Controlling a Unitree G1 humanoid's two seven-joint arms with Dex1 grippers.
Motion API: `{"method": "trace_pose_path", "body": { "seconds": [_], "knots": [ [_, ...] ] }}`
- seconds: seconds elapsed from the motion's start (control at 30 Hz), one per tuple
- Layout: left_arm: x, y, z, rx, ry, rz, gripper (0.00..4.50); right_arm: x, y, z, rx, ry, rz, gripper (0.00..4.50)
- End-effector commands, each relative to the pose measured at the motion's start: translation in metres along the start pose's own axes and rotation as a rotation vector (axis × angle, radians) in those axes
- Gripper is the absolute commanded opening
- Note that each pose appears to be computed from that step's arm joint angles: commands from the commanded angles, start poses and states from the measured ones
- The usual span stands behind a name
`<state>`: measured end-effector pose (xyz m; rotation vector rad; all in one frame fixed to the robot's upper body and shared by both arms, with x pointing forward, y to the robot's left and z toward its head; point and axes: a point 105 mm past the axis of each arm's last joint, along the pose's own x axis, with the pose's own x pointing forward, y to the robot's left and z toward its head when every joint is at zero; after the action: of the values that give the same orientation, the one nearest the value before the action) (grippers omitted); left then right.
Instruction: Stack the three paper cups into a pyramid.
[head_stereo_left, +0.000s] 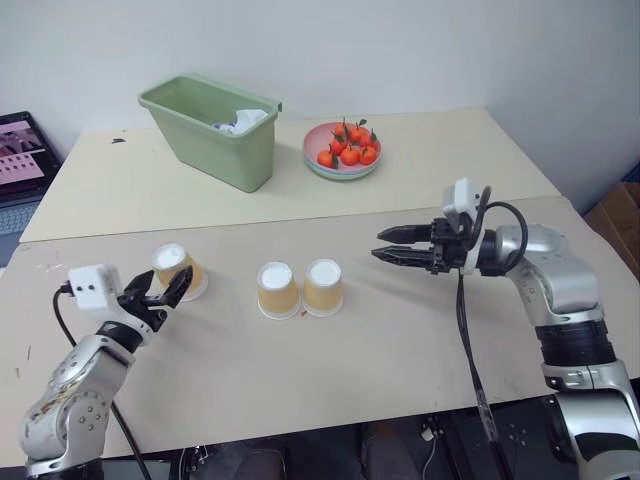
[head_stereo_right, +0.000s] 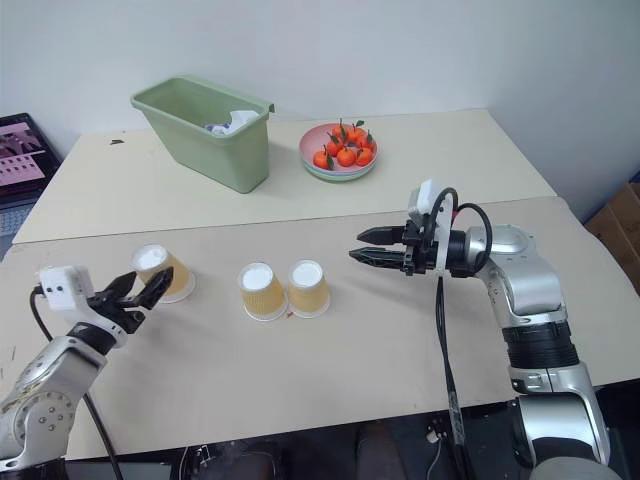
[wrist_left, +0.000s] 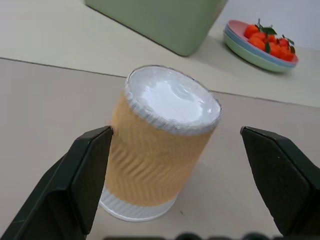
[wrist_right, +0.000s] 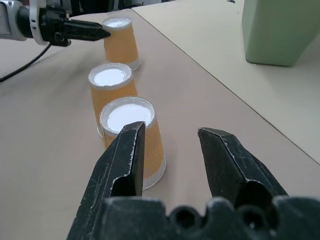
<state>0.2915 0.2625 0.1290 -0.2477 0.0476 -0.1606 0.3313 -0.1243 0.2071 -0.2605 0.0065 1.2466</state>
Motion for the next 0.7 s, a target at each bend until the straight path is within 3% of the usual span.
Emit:
{"method": "trace_pose_path", "body": {
  "seconds": [0.03,0.37,0.63,0.7],
  "knots": [
    [0.004,-0.002,0.012,0.045,-0.033,-0.037,4.36,-0.006,0.001,0.021,-0.053,-0.054,-0.018,2.12],
    [0.019,0.008,0.012,0.082,-0.029,-0.024,4.36,-0.007,0.003,0.017,-0.05,-0.05,-0.028,2.12],
    [0.034,-0.006,0.012,0.13,-0.038,-0.075,4.36,-0.009,0.003,0.015,-0.05,-0.045,-0.035,2.12],
    [0.037,-0.009,0.012,0.132,-0.044,-0.082,3.85,-0.01,0.003,0.015,-0.052,-0.041,-0.039,2.06]
  ]
}}
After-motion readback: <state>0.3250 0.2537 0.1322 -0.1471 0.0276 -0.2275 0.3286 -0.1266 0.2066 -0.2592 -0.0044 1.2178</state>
